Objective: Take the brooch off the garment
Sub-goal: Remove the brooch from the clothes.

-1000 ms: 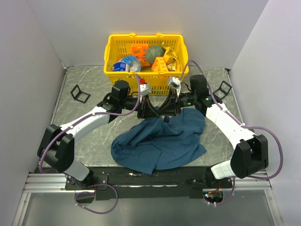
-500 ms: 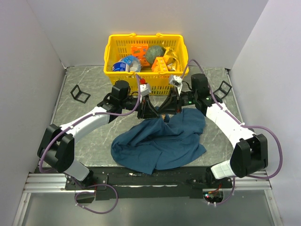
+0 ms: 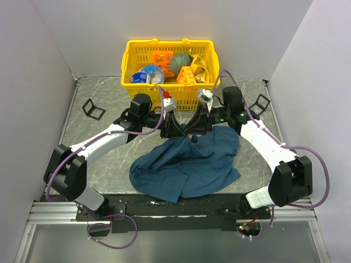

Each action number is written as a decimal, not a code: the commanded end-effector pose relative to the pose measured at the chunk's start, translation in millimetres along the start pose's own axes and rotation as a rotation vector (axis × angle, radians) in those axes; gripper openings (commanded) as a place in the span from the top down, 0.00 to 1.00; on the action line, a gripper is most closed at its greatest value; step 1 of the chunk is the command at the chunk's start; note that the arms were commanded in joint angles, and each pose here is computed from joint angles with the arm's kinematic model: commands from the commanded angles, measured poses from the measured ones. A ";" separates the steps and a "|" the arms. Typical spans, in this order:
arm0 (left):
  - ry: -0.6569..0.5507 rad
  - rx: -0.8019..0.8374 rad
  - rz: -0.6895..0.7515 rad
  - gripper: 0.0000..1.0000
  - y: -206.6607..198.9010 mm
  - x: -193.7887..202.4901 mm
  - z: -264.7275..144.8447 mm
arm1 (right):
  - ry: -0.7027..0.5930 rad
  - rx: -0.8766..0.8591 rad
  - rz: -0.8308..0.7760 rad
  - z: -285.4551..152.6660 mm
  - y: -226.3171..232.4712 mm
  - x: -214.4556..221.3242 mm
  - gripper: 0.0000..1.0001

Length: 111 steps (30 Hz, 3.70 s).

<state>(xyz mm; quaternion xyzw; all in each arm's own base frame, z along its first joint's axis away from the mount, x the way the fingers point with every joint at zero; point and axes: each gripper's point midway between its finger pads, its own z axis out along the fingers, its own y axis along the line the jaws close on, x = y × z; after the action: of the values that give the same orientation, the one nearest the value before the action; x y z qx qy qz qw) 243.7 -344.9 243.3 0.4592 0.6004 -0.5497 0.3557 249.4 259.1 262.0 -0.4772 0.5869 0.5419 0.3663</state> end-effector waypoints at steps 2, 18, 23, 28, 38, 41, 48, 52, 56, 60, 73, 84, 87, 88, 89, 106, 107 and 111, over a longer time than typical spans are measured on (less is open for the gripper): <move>-0.030 0.011 0.065 0.87 -5.7 -12.6 -0.7 | -0.010 -0.002 -0.038 -2.1 4.2 -7.1 0.70; -0.034 -0.016 0.081 0.62 -3.2 -19.5 -3.6 | -0.011 0.001 -0.041 -2.3 4.4 -7.1 1.00; -0.033 -0.038 0.086 0.51 -2.4 -23.1 -8.3 | -0.013 0.018 -0.052 -3.6 5.9 -7.5 1.00; -0.002 -0.081 0.088 0.47 0.9 -19.9 -17.3 | -0.022 0.046 -0.068 -5.3 5.3 -10.1 1.00; 0.123 -0.162 0.107 0.43 18.7 21.9 -29.6 | -0.026 0.175 -0.070 -10.1 -11.4 -20.3 1.00; 0.139 -0.165 0.087 0.59 21.0 28.5 -28.3 | -0.028 0.227 -0.074 -12.5 -19.0 -24.1 1.00; 0.148 -0.124 0.093 0.87 9.5 20.0 -19.4 | -0.037 0.317 -0.063 -15.3 -34.0 -27.3 1.00; 0.150 -0.063 0.094 0.88 -8.5 16.1 -6.7 | -0.026 0.323 -0.043 -8.4 -39.5 -27.7 1.00; 0.154 0.009 0.082 0.86 -25.5 16.2 4.7 | -0.023 0.321 -0.042 -1.2 -44.4 -36.1 1.00; 0.157 0.054 0.072 0.85 -36.3 18.3 14.8 | -0.031 0.309 -0.048 5.7 -47.4 -44.9 1.00; 0.166 0.097 0.087 0.60 -52.1 17.5 24.7 | -0.050 0.285 -0.045 10.1 -41.3 -42.3 1.00; 0.125 0.070 0.190 0.44 -60.7 -9.5 -6.7 | -0.118 0.207 -0.063 -14.9 -20.3 -46.9 1.00; 0.116 0.076 0.197 0.42 -62.4 -11.9 -9.3 | -0.123 0.162 -0.036 -13.3 -13.8 -43.8 1.00; 0.113 0.081 0.196 0.41 -63.4 -12.7 -9.3 | -0.125 0.159 -0.031 -13.5 -13.3 -43.9 1.00; 0.111 0.093 0.200 0.41 -66.2 -14.3 -9.7 | -0.129 0.151 -0.034 -13.0 -12.2 -42.7 1.00; 0.098 0.194 0.216 0.27 -87.9 -17.9 -14.7 | -0.213 0.106 -0.028 -24.5 -7.7 -64.5 1.00; 0.099 0.199 0.218 0.23 -88.8 -17.7 -15.0 | -0.213 0.101 -0.028 -24.5 -6.1 -64.0 1.00; 0.110 0.216 0.249 0.10 -92.6 -17.0 -18.3 | -0.219 0.081 -0.037 -25.9 0.9 -66.3 1.00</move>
<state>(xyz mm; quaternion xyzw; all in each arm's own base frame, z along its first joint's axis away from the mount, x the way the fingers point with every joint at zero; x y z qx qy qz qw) 177.6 -333.0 264.1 0.5654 0.5466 -0.5300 0.3174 277.0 248.8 303.0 -0.3852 0.5944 0.5650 0.4231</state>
